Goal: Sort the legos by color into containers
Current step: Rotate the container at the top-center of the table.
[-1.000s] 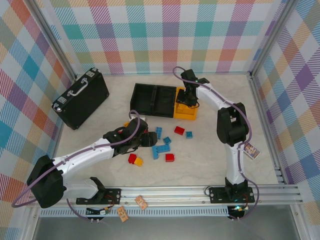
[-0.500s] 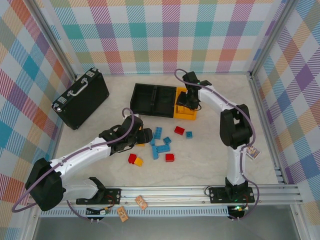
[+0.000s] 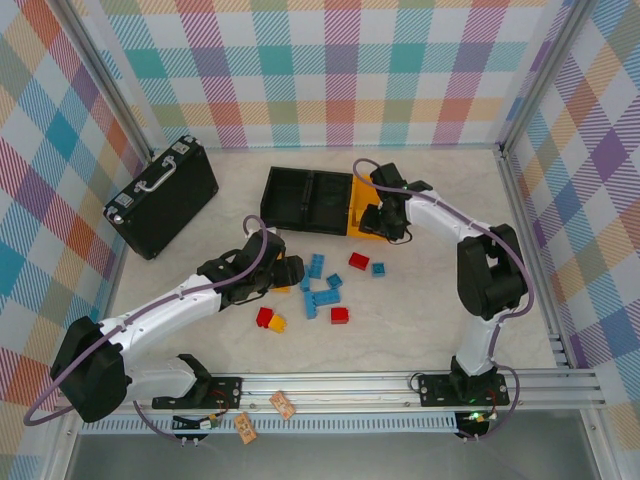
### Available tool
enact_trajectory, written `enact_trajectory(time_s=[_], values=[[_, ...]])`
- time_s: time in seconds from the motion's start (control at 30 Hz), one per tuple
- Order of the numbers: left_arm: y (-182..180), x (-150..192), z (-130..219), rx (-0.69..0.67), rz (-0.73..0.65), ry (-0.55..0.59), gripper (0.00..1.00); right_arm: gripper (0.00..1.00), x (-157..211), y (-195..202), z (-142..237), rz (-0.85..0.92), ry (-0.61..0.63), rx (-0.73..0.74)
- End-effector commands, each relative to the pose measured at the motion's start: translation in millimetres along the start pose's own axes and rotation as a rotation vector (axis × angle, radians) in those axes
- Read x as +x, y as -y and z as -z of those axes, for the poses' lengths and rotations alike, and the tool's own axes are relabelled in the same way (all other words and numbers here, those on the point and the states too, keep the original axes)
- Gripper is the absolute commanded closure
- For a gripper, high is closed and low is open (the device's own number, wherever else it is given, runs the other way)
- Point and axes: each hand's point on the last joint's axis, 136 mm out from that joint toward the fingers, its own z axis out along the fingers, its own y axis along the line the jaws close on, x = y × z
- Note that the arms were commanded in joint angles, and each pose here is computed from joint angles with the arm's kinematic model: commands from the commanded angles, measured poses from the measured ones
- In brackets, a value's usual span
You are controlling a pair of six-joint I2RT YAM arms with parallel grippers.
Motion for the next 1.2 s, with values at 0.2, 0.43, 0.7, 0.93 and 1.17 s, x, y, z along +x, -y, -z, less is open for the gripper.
enact_trajectory(time_s=[0.2, 0.43, 0.7, 0.93, 1.17], values=[[-14, 2, 3, -0.039, 0.022, -0.003, 0.31, 0.52, -23, 24, -9, -0.009, 0.044, 0.068], [-18, 3, 6, -0.054, 0.020, 0.002, 0.31, 0.52, -41, 28, -10, -0.010, 0.066, 0.078], [-20, 4, 4, -0.065, 0.023, -0.001, 0.31, 0.54, -58, 30, -12, -0.002, 0.085, 0.082], [-20, 6, 2, -0.068, 0.032, -0.010, 0.31, 0.63, -71, 35, -18, -0.007, 0.090, 0.088], [-23, 7, 1, -0.075, 0.038, -0.009, 0.31, 0.72, -87, 36, -21, 0.010, 0.102, 0.111]])
